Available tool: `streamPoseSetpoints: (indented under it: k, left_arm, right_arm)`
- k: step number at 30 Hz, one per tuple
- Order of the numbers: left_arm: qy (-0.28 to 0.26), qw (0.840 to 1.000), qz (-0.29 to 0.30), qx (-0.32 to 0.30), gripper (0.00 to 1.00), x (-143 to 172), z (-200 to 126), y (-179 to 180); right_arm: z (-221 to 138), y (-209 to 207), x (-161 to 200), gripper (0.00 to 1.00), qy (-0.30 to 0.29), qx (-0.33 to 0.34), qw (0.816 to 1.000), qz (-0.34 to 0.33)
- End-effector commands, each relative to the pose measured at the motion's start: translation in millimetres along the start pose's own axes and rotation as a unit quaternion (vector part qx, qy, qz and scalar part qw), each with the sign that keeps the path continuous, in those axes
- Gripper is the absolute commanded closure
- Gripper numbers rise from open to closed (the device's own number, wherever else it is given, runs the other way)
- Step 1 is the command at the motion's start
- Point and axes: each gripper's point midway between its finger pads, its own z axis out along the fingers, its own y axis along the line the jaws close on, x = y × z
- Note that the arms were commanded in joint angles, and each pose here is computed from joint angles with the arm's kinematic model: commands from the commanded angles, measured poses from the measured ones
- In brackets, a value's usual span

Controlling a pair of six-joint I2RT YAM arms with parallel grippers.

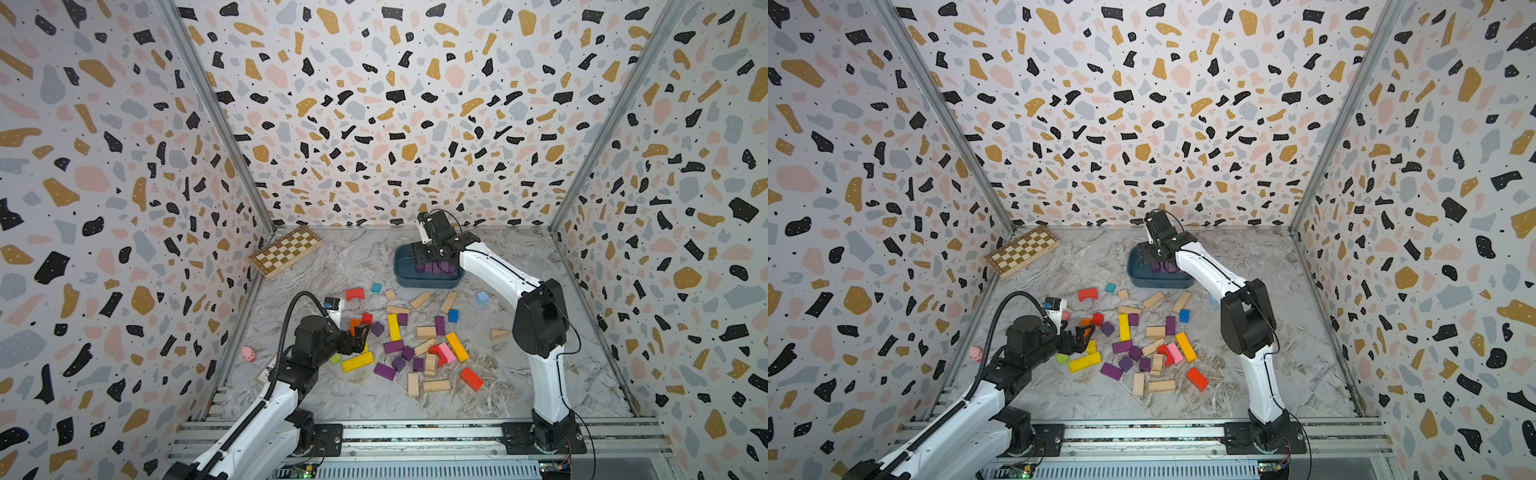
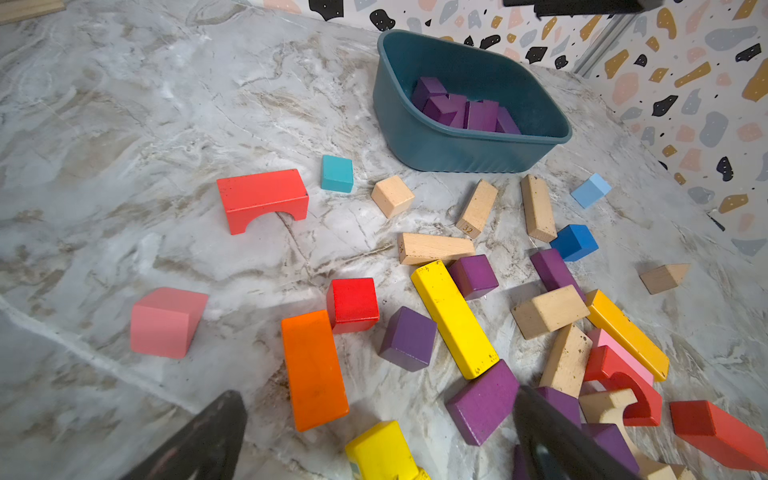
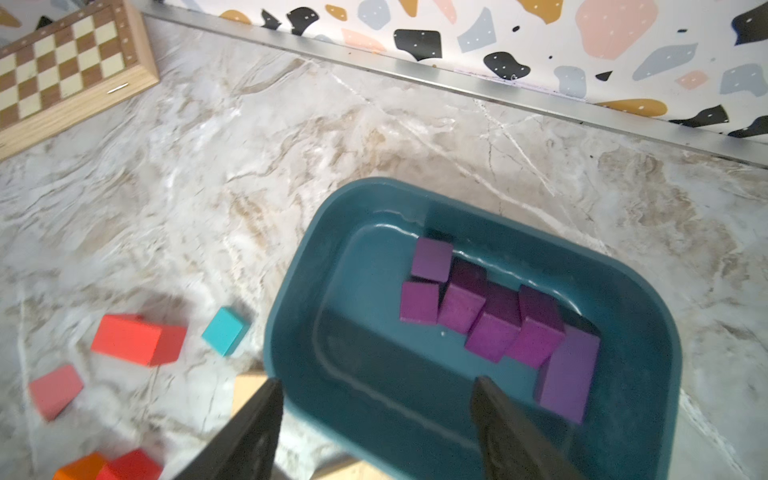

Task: Pick purple bricks into the storage bin
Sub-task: Place the building block in the storage box, then pick up the building block from the center of the board.

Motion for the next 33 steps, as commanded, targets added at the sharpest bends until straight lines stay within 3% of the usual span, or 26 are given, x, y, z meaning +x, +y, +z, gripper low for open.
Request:
streamPoseSetpoints:
  k: [1,12,20,26,33]
  left_arm:
    - [-0.021,1.000,0.007,0.005,0.01,-14.9,-1.6,-4.6]
    - [-0.020,1.000,0.008,0.006,0.01,-14.8,-1.4,-4.9]
    - [-0.019,1.000,0.007,0.006,0.01,-15.2,-1.6,-5.1]
    - [-0.020,1.000,0.007,0.008,0.01,-15.0,-2.0,-5.6]
    - [-0.022,1.000,0.008,0.007,0.01,-15.4,-2.6,-5.7]
  right_arm:
    - [-24.4,9.6,14.0,0.23,-0.002,-0.003,1.000,-0.019]
    - [-55.3,31.8,126.8,0.13,0.057,-0.029,0.997,-0.042]
    - [-47.1,9.9,200.0,0.13,0.119,0.001,0.993,0.020]
    - [-36.1,4.3,222.7,0.15,0.138,0.012,0.989,0.053]
    - [-30.1,1.7,212.2,0.16,0.118,-0.004,0.989,0.090]
